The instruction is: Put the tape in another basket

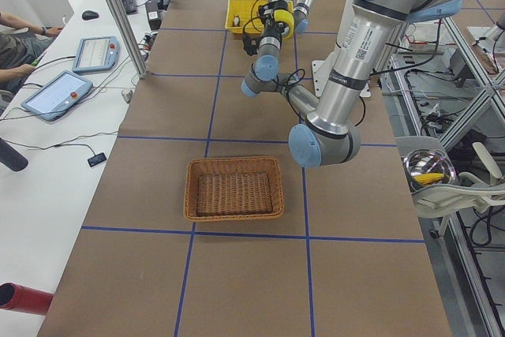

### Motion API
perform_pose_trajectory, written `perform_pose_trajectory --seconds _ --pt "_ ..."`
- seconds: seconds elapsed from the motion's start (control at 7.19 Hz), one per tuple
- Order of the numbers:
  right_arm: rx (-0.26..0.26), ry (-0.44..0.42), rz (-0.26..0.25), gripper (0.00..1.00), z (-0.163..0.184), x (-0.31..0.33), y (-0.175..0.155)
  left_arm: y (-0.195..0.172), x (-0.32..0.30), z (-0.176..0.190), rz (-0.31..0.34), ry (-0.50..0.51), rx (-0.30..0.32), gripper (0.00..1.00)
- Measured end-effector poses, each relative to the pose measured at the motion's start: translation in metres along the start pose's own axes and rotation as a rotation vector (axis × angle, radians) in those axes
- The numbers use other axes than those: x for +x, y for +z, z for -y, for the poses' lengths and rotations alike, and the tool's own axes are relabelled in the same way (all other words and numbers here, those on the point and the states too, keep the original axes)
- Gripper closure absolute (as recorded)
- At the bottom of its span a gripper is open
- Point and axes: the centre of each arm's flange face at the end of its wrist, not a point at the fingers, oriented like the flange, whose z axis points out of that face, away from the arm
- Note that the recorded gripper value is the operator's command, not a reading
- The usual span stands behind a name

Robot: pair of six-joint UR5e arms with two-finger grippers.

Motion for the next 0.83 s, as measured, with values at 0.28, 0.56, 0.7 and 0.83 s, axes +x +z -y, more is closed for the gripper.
perform_pose_trajectory --seconds 0.28,0.56,0.7,0.83 --pt "0.000 0.004 0.005 0.34 0.0000 -0.0018 0.0013 0.0007 0.0000 -0.0001 -0.002 0.001 -0.003 1.00" --pt "0.004 0.014 0.009 0.00 0.0006 -0.0026 0.0030 0.0014 0.0010 -0.0005 -0.005 0.001 -0.005 1.00" --pt "0.006 0.015 0.011 0.00 0.0015 -0.0036 0.0027 0.0013 0.0005 -0.0008 -0.005 -0.005 -0.005 1.00" --pt "0.008 0.014 0.011 0.00 0.0022 -0.0040 0.0021 0.0007 0.0003 -0.0010 -0.005 -0.010 -0.005 1.00"
